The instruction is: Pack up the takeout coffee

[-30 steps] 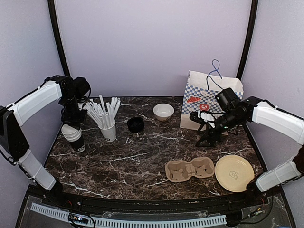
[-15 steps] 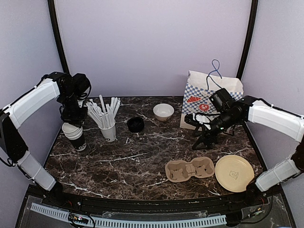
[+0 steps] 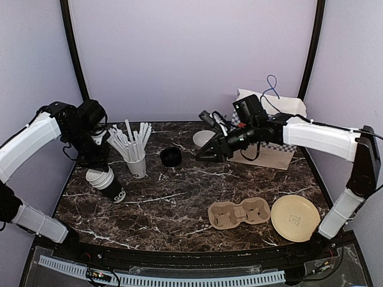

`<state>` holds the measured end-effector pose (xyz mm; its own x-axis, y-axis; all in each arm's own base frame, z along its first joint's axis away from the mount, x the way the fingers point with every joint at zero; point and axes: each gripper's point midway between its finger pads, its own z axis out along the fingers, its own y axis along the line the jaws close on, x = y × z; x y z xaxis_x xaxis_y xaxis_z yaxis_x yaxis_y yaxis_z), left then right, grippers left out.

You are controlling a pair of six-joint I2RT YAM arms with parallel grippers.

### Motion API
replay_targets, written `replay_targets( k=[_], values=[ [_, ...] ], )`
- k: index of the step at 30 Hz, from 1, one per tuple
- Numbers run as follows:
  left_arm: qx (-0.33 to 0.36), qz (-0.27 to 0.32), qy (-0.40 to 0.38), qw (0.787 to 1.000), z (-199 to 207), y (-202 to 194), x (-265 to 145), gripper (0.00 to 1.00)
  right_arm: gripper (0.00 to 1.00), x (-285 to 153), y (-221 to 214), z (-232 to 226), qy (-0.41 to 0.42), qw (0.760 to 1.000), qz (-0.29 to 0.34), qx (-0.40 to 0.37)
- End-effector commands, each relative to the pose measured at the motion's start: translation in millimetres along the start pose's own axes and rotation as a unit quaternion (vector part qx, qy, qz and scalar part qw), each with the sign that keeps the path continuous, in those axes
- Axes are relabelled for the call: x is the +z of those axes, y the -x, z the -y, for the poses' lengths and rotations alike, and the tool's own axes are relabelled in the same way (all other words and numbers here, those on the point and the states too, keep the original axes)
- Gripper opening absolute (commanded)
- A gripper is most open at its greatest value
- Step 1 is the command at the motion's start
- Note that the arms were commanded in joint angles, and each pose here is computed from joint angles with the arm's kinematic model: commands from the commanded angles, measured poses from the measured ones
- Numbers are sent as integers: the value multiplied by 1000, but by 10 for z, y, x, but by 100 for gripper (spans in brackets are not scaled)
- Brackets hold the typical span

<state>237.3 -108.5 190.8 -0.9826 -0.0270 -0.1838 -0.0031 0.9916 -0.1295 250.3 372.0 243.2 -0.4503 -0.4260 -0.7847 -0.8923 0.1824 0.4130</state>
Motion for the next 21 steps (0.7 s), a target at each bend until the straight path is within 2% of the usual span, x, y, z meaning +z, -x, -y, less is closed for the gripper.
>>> replay_targets(
  k=[1,4,7,8,11,21],
  values=[
    [24,11,-119,993,468,-150,-190,0,66,428,302,-237,51,997,32,48],
    [48,15,-175,983,726,-239,-327,0,76,668,305,-431,59,998,10,-12],
    [74,3,-229,971,957,-363,-412,0,96,891,250,-615,36,990,-26,-134],
    [76,3,-237,968,988,-374,-416,0,98,951,232,-652,28,984,-33,-175],
    [90,-9,-269,959,1107,-438,-456,0,99,1064,286,-738,21,976,-33,-213],
    [110,-1,-332,937,1369,-425,-672,0,98,1392,221,-950,45,975,-41,-216]
  ],
)
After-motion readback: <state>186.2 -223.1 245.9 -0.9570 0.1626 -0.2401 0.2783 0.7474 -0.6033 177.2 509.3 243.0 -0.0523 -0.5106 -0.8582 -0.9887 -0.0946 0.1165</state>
